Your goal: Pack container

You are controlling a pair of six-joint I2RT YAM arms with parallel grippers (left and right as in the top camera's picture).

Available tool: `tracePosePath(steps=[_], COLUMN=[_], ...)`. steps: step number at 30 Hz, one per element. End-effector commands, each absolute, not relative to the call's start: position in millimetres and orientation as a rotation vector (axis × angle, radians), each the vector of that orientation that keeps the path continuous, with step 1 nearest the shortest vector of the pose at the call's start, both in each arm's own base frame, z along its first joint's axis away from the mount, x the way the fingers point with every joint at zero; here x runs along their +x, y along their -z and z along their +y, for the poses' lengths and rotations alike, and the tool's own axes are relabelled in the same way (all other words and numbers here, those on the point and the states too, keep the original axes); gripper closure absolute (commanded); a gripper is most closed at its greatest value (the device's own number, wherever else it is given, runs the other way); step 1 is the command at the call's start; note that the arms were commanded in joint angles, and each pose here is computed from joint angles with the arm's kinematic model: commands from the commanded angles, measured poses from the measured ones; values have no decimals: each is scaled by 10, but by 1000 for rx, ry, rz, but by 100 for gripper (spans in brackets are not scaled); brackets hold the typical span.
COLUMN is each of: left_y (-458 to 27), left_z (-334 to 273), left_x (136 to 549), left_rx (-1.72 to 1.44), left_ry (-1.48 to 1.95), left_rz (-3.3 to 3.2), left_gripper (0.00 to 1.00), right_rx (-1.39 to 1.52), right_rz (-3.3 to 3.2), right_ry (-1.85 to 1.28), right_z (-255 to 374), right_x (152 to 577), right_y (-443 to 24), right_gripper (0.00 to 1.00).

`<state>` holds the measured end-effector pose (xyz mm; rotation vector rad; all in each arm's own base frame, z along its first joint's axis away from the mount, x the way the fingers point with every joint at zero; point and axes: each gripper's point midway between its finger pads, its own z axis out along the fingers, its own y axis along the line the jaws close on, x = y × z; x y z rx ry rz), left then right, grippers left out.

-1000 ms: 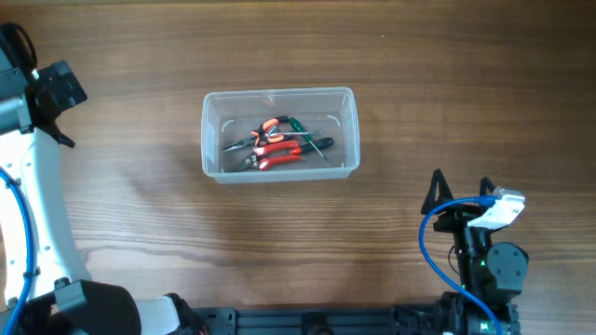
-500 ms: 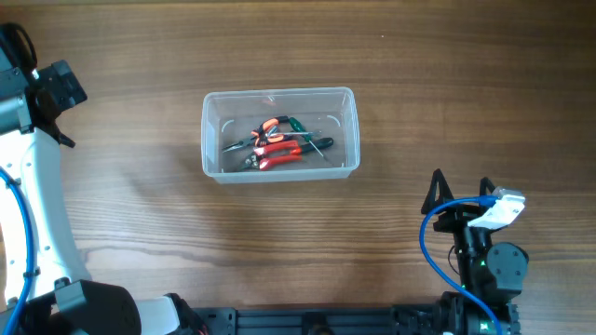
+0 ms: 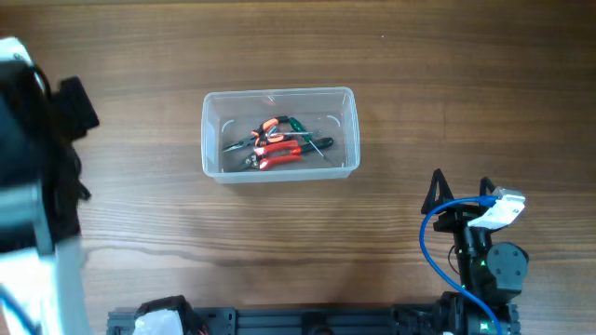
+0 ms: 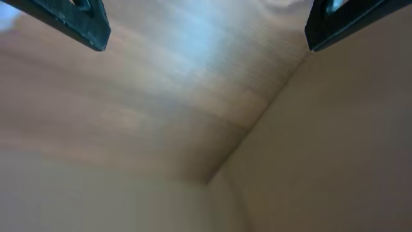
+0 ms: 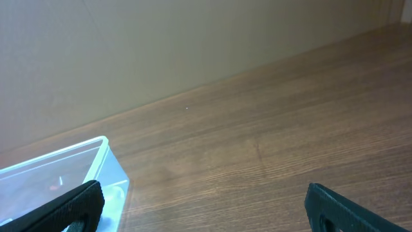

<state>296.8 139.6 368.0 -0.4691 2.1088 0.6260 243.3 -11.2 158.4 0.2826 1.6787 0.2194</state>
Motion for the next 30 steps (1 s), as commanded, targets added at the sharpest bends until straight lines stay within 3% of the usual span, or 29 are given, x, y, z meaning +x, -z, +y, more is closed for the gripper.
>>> tracePosePath(steps=[1, 4, 7, 12, 17, 30], left_y=[-4041, -4072, -3775, -2810, -2156, -1681], left_z=[830, 556, 344, -95, -304, -239], left_x=[2838, 2713, 2598, 2423, 2332, 2348], left_rx=[-272, -168, -81, 106, 189, 142], left_ry=[-346, -205, -112, 82, 177, 126], left_rz=[1916, 1757, 1680, 1632, 1647, 1693], left_gripper=[0, 0, 0, 0, 0, 0], right_rx=[282, 282, 282, 282, 282, 282], right_rz=[1659, 1659, 1659, 1659, 1659, 1659], right_ry=[-242, -242, -242, -242, -242, -242], right_z=[-93, -93, -93, -93, -93, -93], right_x=[2429, 2429, 2429, 2429, 2429, 2429], right_y=[-1643, -1643, -1643, -1643, -1643, -1643], right_gripper=[0, 0, 0, 0, 1, 0])
